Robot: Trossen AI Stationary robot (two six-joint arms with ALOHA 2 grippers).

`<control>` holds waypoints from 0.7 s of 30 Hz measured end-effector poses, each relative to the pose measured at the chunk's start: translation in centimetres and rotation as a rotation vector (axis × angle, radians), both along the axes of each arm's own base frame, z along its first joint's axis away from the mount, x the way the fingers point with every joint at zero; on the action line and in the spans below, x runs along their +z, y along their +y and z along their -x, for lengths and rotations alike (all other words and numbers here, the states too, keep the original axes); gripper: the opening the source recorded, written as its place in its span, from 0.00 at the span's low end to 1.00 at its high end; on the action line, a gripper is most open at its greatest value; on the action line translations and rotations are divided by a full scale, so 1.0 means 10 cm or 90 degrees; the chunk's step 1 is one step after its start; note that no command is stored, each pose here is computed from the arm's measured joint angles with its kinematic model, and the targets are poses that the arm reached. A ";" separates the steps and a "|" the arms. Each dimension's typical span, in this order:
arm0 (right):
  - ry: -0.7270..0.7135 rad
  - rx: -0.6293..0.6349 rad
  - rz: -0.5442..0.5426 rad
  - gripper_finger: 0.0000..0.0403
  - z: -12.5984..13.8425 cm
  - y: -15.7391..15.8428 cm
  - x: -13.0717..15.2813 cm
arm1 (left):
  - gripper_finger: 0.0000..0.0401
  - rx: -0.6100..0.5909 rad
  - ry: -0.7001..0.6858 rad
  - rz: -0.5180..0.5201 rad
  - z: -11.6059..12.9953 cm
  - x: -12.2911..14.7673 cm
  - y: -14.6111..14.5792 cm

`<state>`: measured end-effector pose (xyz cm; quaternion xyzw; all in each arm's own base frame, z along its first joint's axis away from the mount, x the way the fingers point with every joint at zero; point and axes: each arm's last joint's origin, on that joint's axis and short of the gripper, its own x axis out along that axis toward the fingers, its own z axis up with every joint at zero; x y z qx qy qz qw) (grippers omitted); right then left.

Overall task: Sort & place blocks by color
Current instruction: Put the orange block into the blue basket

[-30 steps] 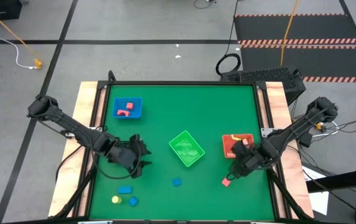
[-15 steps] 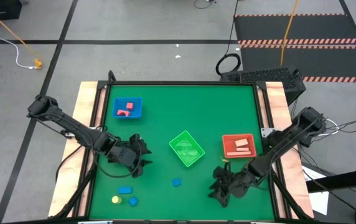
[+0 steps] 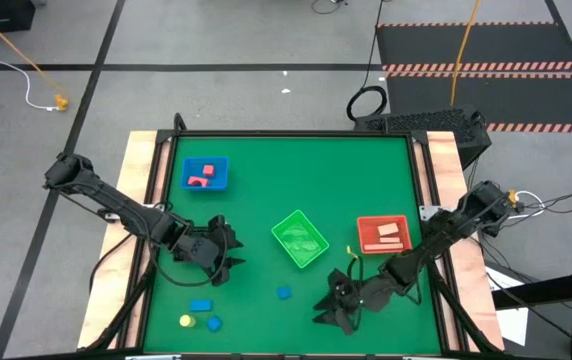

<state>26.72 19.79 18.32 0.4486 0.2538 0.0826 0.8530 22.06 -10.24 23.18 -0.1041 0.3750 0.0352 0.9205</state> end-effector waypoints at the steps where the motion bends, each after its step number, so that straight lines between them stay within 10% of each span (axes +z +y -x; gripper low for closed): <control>1: 0.041 -0.010 0.008 0.53 0.03 -0.03 -0.03 | 0.53 -0.001 0.000 -0.001 0.00 0.00 0.00; 21: 0.589 -0.234 0.036 0.53 0.76 -0.54 -0.09 | 0.53 -0.002 0.000 -0.003 0.00 0.00 0.00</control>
